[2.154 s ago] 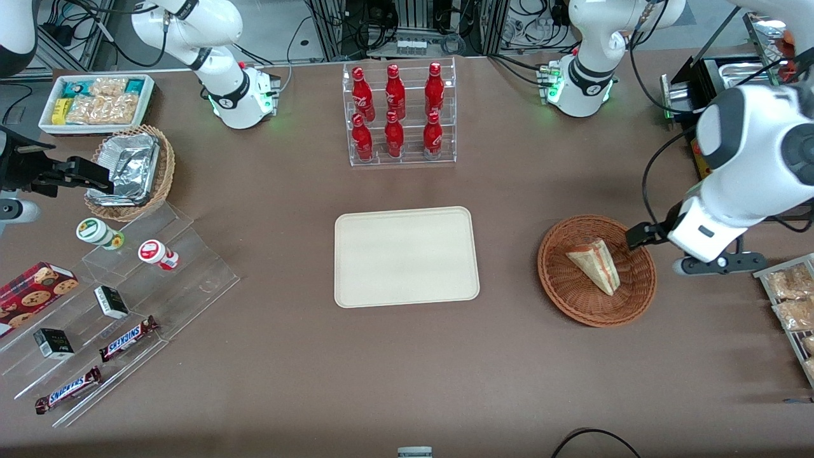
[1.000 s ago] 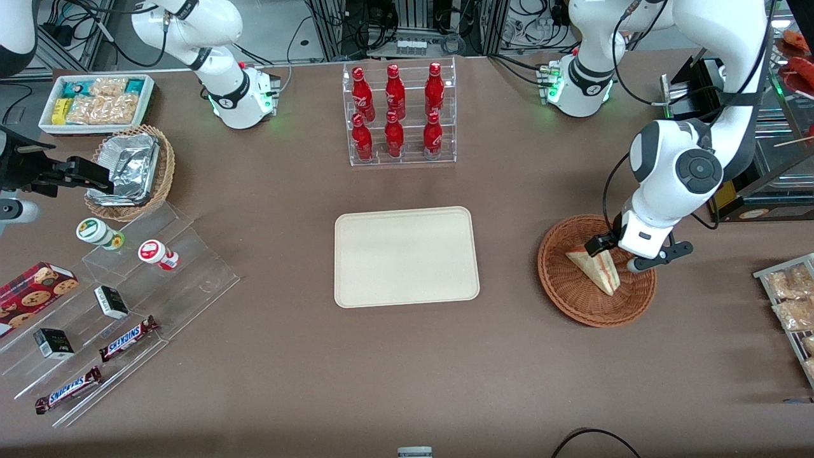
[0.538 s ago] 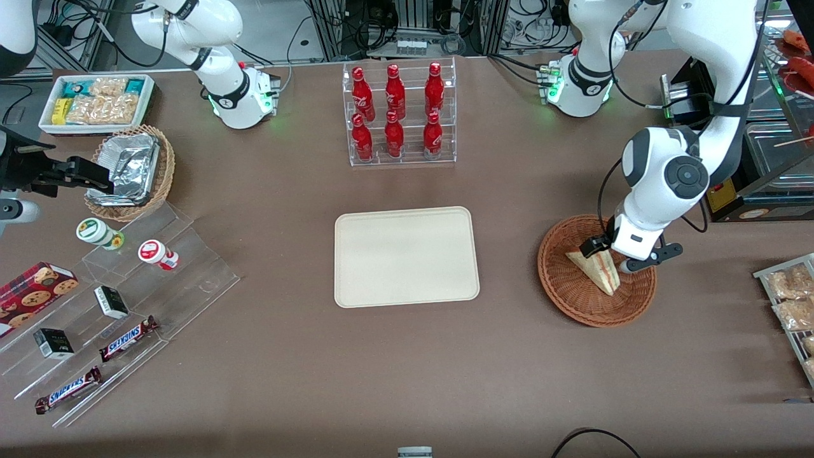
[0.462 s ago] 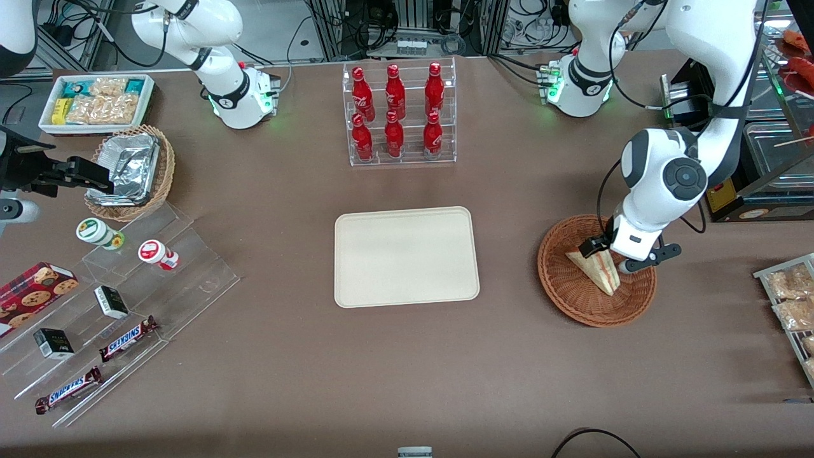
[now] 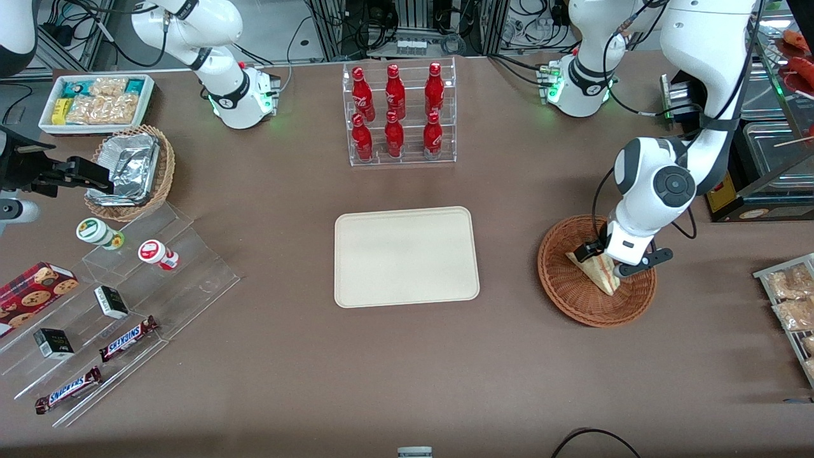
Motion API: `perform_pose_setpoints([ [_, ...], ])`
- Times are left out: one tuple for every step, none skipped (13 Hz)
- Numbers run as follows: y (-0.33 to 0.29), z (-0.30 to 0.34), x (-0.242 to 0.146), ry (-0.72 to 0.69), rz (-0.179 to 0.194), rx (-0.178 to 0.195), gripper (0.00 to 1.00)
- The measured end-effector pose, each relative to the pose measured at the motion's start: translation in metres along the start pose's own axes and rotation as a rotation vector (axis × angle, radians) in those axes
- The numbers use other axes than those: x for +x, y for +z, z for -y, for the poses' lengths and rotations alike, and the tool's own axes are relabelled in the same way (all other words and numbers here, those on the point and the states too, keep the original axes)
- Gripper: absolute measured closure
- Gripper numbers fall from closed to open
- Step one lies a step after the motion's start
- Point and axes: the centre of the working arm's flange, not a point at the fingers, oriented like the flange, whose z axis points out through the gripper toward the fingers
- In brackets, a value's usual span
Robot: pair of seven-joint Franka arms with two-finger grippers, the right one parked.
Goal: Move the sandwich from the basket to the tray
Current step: 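Lower the open left gripper around the sandwich and close it, then lift the sandwich and carry it over the cream tray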
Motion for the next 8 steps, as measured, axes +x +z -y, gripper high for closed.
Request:
perform_pose_setpoints([
  [0.0014, -0.0001, 0.0001, 0.0, -0.001, -0.001, 0.06],
  [0.0022, -0.0001, 0.0001, -0.001, 0.0, 0.0, 0.11],
  [0.0029, -0.0001, 0.0, -0.001, 0.001, 0.0, 0.24],
  [0.0032, 0.0, 0.0, -0.001, 0.001, 0.0, 0.34],
  [0.0028, -0.0001, 0.0002, -0.001, 0.0, -0.001, 0.47],
  [0.0016, -0.0007, 0.0007, 0.0, -0.003, -0.002, 0.57],
  [-0.0016, -0.0022, 0.0016, 0.002, -0.009, -0.005, 0.63],
  [-0.0068, -0.0042, 0.0028, 0.004, -0.013, -0.008, 0.68],
])
